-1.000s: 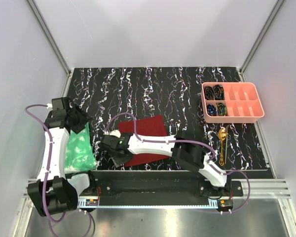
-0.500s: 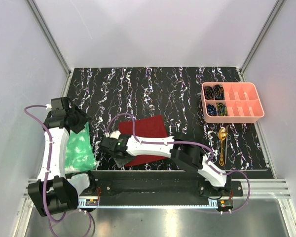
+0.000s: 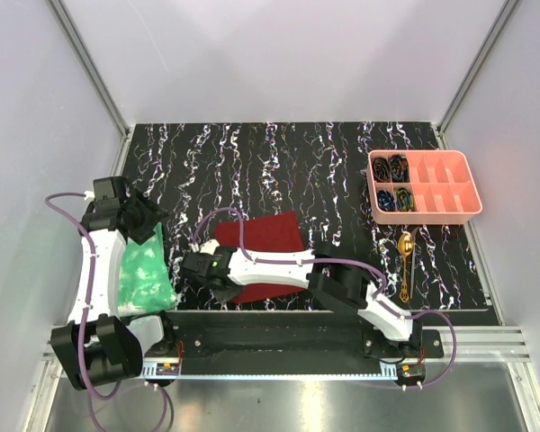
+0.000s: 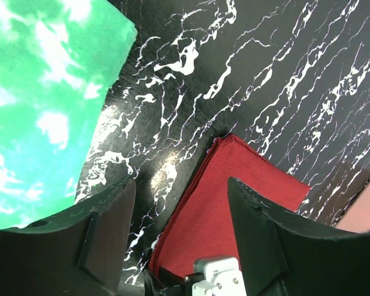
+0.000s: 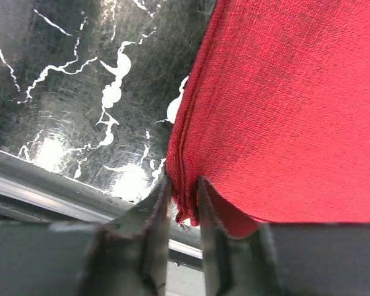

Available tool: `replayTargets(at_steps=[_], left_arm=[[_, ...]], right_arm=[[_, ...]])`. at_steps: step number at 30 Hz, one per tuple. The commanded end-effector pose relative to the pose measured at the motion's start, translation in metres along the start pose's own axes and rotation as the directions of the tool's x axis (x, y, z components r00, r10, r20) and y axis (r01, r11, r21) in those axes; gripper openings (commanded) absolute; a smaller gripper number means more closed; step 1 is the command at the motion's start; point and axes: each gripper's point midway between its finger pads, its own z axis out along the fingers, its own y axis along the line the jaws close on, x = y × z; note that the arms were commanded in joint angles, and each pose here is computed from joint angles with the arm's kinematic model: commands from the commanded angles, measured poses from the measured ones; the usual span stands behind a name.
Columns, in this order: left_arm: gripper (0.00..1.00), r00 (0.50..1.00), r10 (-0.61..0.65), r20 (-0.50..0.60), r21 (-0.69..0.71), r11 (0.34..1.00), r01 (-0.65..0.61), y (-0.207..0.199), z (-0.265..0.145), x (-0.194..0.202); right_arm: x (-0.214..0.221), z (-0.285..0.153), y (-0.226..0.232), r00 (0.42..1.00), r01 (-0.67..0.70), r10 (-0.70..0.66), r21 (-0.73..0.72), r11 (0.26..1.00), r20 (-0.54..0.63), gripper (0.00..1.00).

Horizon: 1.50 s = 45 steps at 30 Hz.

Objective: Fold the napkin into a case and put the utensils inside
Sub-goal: Pick up the lower triangle-folded napkin from the center of the board.

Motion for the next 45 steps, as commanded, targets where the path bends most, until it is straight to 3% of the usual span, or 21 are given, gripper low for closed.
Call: replayTargets(at_steps=[1, 4, 5, 8, 13, 17, 23, 35, 45], left_arm=[[0.65, 1.000, 0.008, -0.028, 0.057, 0.998, -0.007, -0.010, 0.010, 0.000], [0.67, 0.991, 0.069, -0.119, 0.171, 0.984, -0.048, -0.026, 0.018, 0.015], [0.67, 0.982, 0.107, -0.157, 0.272, 0.960, -0.061, -0.041, 0.016, 0.023], [0.69, 0.956, 0.126, -0.266, 0.395, 0.919, -0.011, -0.050, 0.028, 0.049], [0.76, 0.942, 0.158, -0.298, 0.449, 0.893, -0.008, -0.050, 0.038, 0.064], [0.80, 0.925, 0.165, -0.342, 0.455, 0.890, 0.010, -0.049, 0.048, 0.078], [0.80, 0.897, 0.185, -0.402, 0.454, 0.891, 0.020, -0.056, 0.062, 0.100], [0.75, 0.899, 0.142, -0.413, 0.405, 0.913, 0.042, -0.068, 0.086, 0.109], [0.69, 0.895, 0.114, -0.431, 0.340, 0.940, 0.043, -0.073, 0.093, 0.127]], right_arm=[[0.008, 0.016, -0.008, 1.000, 0.019, -0.019, 0.077, 0.997, -0.002, 0.13], [-0.008, -0.003, -0.007, 0.999, -0.004, 0.002, 0.043, 0.999, 0.040, 0.01], [-0.013, -0.015, -0.007, 0.998, -0.010, 0.009, 0.017, 1.000, 0.059, 0.00], [-0.025, -0.037, -0.004, 0.995, -0.034, 0.042, -0.084, 0.996, 0.096, 0.00], [-0.033, -0.056, -0.011, 0.986, -0.115, 0.142, -0.255, 0.960, 0.089, 0.00], [-0.045, -0.085, -0.012, 0.965, -0.182, 0.243, -0.423, 0.888, 0.094, 0.00], [-0.051, -0.100, -0.033, 0.941, -0.241, 0.327, -0.507, 0.828, 0.088, 0.00], [-0.050, -0.116, -0.063, 0.896, -0.309, 0.438, -0.602, 0.736, 0.076, 0.00], [-0.043, -0.115, -0.080, 0.877, -0.332, 0.476, -0.628, 0.704, 0.071, 0.00]])
